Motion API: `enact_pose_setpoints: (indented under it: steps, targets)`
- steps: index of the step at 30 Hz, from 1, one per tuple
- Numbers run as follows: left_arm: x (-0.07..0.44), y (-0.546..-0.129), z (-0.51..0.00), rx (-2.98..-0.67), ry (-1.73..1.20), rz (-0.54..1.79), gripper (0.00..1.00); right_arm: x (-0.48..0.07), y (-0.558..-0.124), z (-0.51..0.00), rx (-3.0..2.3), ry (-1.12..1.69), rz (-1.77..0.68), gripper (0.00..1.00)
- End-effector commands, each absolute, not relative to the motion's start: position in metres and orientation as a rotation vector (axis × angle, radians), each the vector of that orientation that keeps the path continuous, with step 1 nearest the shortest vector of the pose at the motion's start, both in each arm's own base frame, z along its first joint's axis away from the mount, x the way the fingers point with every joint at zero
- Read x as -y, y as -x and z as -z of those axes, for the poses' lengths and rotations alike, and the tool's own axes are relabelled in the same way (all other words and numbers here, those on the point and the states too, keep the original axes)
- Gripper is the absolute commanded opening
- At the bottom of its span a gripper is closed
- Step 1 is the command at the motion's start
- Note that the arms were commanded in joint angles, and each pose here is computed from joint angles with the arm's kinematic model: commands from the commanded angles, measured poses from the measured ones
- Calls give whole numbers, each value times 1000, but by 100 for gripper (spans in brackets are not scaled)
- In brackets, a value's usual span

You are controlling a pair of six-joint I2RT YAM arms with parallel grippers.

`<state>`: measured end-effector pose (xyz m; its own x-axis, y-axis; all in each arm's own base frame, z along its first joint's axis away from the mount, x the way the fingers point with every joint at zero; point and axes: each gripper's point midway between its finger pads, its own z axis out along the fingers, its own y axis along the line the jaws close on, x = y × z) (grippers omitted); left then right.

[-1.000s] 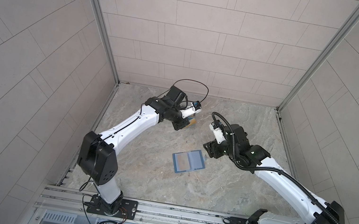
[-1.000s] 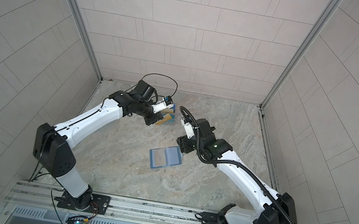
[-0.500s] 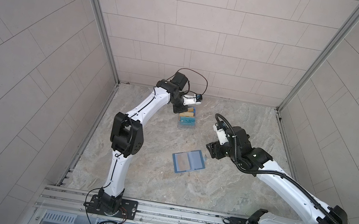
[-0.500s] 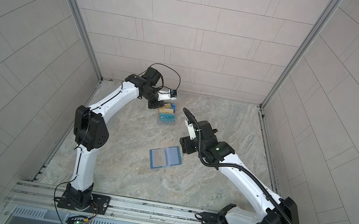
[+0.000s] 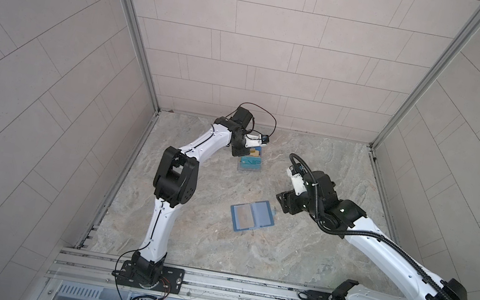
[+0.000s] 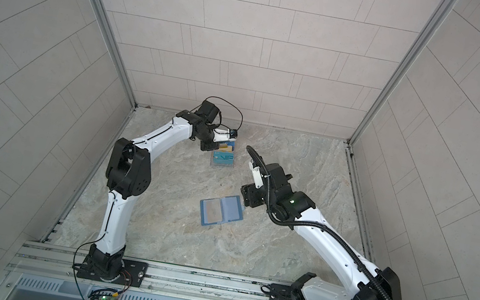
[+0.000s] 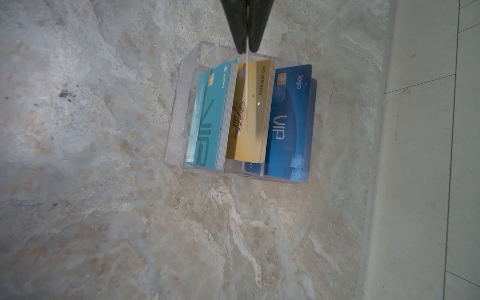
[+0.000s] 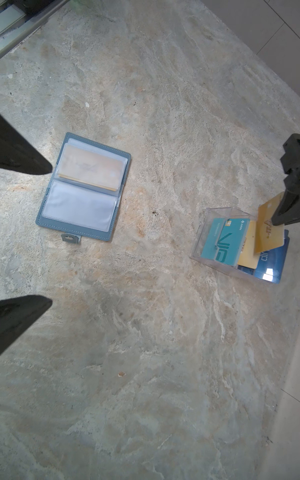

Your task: Take the credit cards out of the card holder

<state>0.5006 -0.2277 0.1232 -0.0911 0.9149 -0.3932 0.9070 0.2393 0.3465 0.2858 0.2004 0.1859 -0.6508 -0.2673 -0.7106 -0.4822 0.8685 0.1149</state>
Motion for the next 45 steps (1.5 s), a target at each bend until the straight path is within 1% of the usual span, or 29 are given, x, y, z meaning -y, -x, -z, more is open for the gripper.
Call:
enact_pose_setpoints:
  steps: [1, 4, 21, 30, 36, 43, 45]
  targets:
    - [231, -506, -131, -1950, -1670, -55, 0, -193, -281, -184, -2312, 506, -376, 76]
    - [230, -506, -123, -1962, -1687, -51, 0, -191, -280, -181, -2314, 504, -370, 76]
    - [254, -509, -115, -1920, -1741, -10, 0, -181, -276, -180, -2310, 509, -322, 76]
    - [252, -508, -100, -1943, -1766, -16, 0, -177, -275, -178, -2303, 499, -310, 76]
    - [247, -512, -93, -1953, -1777, -61, 0, -178, -275, -178, -2304, 500, -312, 76]
    - [246, -515, -93, -1943, -1779, -87, 0, -176, -274, -176, -2310, 500, -303, 76]
    - [245, -516, -92, -1943, -1779, -89, 2, -176, -273, -177, -2308, 500, -302, 76]
